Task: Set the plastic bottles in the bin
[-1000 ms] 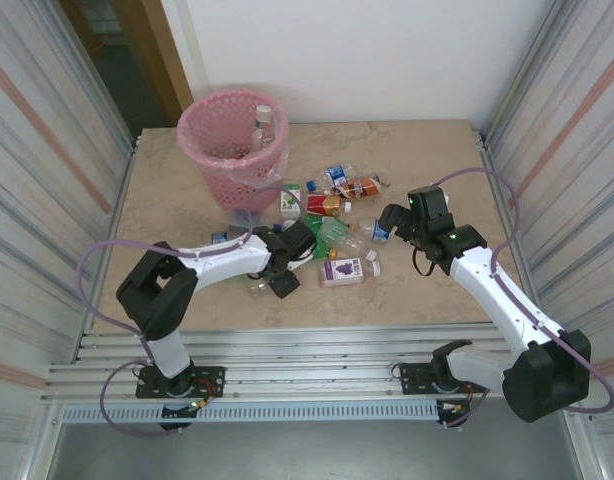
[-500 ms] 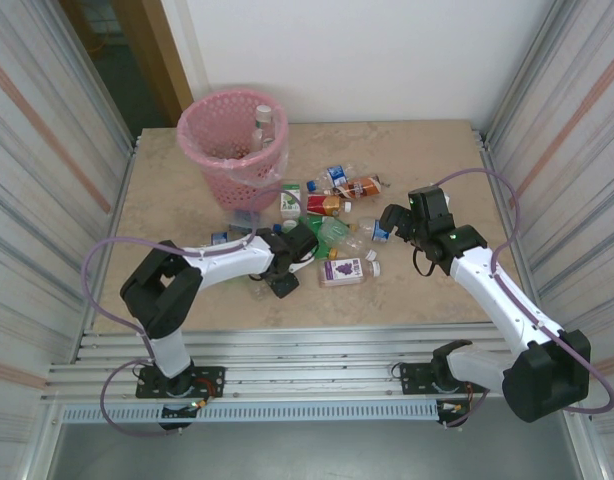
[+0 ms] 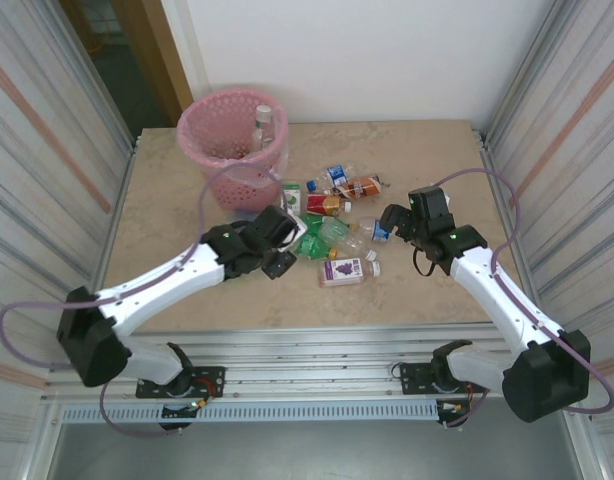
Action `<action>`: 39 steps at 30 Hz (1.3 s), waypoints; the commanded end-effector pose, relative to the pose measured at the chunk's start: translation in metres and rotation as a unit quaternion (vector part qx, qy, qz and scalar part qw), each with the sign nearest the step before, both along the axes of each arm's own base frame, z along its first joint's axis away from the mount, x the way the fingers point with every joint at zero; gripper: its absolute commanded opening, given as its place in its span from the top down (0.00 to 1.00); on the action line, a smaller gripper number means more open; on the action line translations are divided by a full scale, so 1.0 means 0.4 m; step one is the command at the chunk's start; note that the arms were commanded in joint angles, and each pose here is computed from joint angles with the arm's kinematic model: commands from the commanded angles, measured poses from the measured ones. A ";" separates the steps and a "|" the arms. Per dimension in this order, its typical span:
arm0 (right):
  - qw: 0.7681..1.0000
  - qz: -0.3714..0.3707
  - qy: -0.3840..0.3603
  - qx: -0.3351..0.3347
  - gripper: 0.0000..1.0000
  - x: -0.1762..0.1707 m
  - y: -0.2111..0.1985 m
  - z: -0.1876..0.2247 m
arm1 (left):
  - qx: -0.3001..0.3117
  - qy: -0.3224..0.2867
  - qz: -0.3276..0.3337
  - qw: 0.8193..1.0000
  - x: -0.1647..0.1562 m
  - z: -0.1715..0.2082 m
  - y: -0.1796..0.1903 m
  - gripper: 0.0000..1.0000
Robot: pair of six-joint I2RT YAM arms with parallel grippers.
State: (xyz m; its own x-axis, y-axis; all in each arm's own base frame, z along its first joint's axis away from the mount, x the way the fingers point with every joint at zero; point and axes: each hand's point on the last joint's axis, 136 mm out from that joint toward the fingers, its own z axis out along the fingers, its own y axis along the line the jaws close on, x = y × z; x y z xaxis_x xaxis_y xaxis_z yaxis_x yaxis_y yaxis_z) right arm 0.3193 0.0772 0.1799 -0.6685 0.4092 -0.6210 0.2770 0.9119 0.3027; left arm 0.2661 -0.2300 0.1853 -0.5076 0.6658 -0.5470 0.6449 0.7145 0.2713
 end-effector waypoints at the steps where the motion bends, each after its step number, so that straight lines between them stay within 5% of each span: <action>1: 1.000 -0.013 0.004 0.002 0.02 -0.006 -0.014 -0.009 | -0.078 -0.121 0.023 0.989 0.050 0.210 -0.005 0.52; 8: 1.000 -0.012 0.000 0.008 0.02 -0.010 -0.010 -0.006 | -0.272 -0.277 0.023 0.921 0.144 0.539 0.019 0.57; 16: 1.000 -0.016 -0.006 0.009 0.02 -0.024 -0.019 0.000 | -0.301 -0.343 0.055 0.888 0.363 0.675 0.102 0.58; 27: 1.000 -0.022 -0.006 0.006 0.02 -0.036 -0.029 0.004 | -0.327 -0.315 0.118 0.883 0.638 0.592 0.199 0.60; 39: 1.000 -0.022 -0.002 0.004 0.02 -0.040 -0.031 0.010 | -0.318 -0.257 0.168 0.897 0.807 0.403 0.232 0.53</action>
State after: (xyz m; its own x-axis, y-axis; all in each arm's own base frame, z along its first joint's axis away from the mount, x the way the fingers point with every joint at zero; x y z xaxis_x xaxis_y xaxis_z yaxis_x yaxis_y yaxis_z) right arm 0.3087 0.0712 0.1805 -0.6581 0.4182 -0.6261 0.2830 0.9080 0.3091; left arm 0.5822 -0.1451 0.3248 -0.2316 0.0470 -0.9717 0.2806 0.9596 -0.0205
